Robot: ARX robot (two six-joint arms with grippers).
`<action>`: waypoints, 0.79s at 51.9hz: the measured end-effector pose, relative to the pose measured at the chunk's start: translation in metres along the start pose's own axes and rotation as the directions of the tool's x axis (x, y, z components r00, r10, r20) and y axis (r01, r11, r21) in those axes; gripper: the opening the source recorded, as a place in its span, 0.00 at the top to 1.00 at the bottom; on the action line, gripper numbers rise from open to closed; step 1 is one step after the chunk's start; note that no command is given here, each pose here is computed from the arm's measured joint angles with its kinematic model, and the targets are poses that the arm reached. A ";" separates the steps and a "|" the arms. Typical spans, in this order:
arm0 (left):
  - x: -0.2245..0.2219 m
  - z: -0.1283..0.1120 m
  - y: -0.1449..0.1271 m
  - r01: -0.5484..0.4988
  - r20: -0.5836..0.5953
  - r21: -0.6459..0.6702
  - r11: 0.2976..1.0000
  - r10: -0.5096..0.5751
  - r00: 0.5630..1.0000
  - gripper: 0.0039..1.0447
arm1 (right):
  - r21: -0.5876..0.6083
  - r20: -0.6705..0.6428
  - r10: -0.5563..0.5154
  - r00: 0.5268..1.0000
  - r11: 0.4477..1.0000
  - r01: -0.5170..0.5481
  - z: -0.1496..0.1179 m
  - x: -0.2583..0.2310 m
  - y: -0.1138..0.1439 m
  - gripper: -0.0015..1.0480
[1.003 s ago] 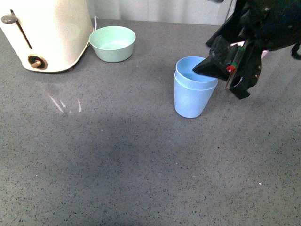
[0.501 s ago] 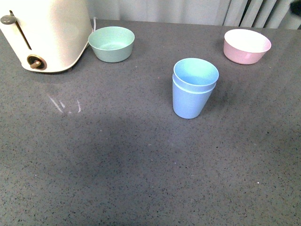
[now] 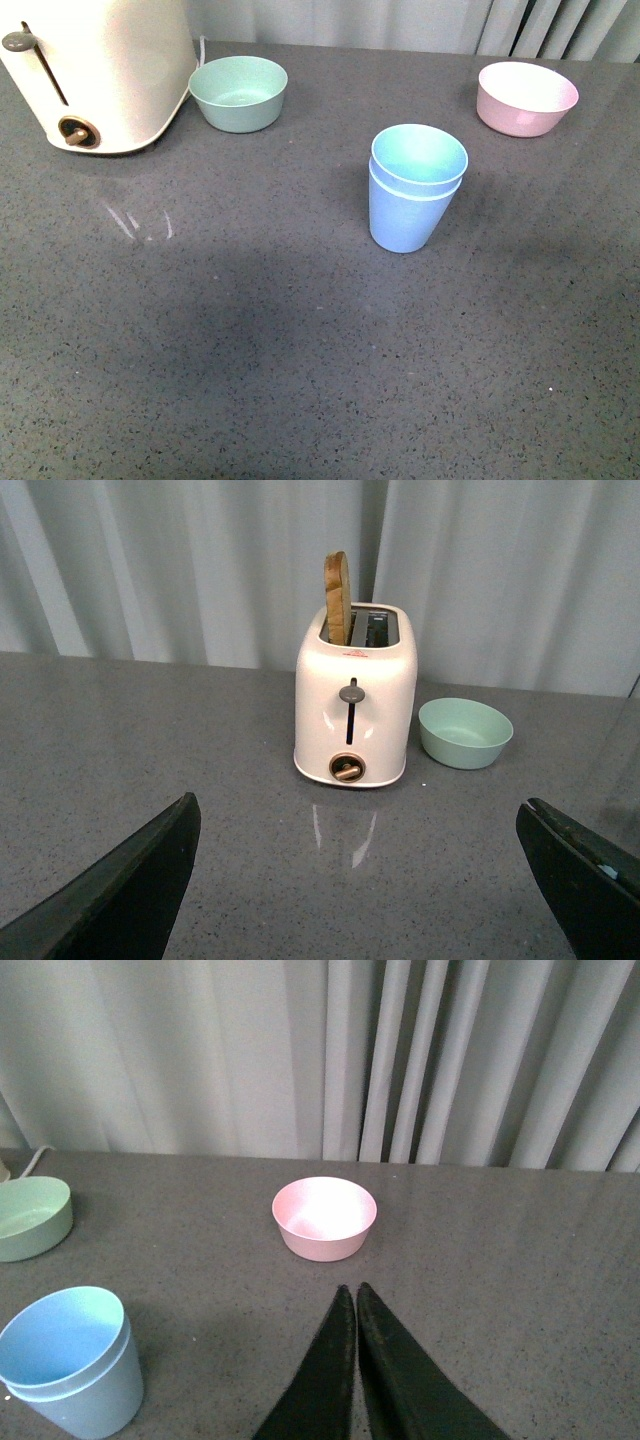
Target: Stack blue cups with both arms
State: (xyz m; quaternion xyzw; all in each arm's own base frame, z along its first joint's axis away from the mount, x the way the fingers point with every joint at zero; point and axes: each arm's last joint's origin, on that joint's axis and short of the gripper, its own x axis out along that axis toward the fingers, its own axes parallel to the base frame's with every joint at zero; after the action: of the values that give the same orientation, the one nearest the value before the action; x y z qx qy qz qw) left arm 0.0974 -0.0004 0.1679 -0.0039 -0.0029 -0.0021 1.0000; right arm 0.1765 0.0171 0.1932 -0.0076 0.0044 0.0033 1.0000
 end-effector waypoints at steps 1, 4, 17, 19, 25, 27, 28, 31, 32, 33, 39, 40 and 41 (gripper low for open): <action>0.000 0.000 0.000 0.000 0.000 0.000 1.000 0.000 1.000 0.08 | 0.004 0.000 0.002 1.000 1.000 -0.002 -0.002 -0.003 -0.001 0.98; 0.000 0.000 0.000 0.000 0.000 0.000 1.000 0.000 1.000 0.08 | 0.004 0.001 0.002 1.000 1.000 -0.002 -0.004 -0.007 -0.003 0.98; 0.000 0.000 0.000 0.000 0.000 0.000 1.000 0.000 1.000 0.08 | 0.005 -0.003 -0.006 1.000 1.000 0.006 -0.015 -0.028 -0.016 0.98; 0.000 0.000 0.000 0.000 0.000 0.000 1.000 0.000 1.000 0.08 | 0.005 -0.002 -0.001 1.000 1.000 0.001 -0.016 -0.031 -0.016 0.98; 0.000 0.000 0.000 0.000 0.000 0.000 1.000 0.000 1.000 0.08 | 0.005 -0.002 -0.003 1.000 1.000 0.003 -0.019 -0.037 -0.016 0.98; 0.000 0.000 0.000 0.000 0.000 0.000 1.000 0.000 1.000 0.08 | 0.005 -0.002 -0.003 1.000 1.000 0.003 -0.020 -0.039 -0.016 0.98; 0.000 0.000 0.000 0.000 0.000 0.000 1.000 0.000 1.000 0.08 | 0.005 -0.002 -0.003 1.000 1.000 0.003 -0.021 -0.040 -0.016 0.98; 0.000 0.000 0.000 0.000 0.000 0.000 1.000 0.000 1.000 0.08 | 0.005 0.017 -0.001 1.000 1.000 0.001 -0.023 -0.041 -0.016 0.98; 0.000 0.000 0.000 0.000 0.000 0.000 1.000 0.000 1.000 0.08 | 0.006 0.021 -0.004 1.000 1.000 0.004 -0.023 -0.042 -0.016 0.98; 0.000 0.000 0.000 0.000 0.000 0.000 1.000 0.000 1.000 0.08 | 0.005 0.022 -0.002 1.000 1.000 0.002 -0.022 -0.042 -0.016 0.98; 0.000 0.000 0.000 0.000 0.000 0.000 1.000 0.000 1.000 0.08 | 0.005 0.026 -0.004 1.000 1.000 0.004 -0.021 -0.048 -0.016 0.98; 0.000 0.000 0.000 0.000 0.000 0.000 1.000 0.000 1.000 0.08 | 0.005 0.027 -0.004 1.000 1.000 0.004 -0.021 -0.049 -0.016 0.98; 0.000 0.000 0.000 0.000 0.000 0.000 1.000 0.000 1.000 0.08 | 0.005 0.030 -0.004 1.000 1.000 0.004 -0.020 -0.050 -0.016 0.98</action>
State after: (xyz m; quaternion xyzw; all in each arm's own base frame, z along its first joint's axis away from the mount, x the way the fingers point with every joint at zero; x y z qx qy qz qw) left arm 0.0974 -0.0004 0.1679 -0.0039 -0.0029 -0.0021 1.0000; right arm 0.1265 0.0003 0.1736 -0.0050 -0.0108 0.0013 0.9999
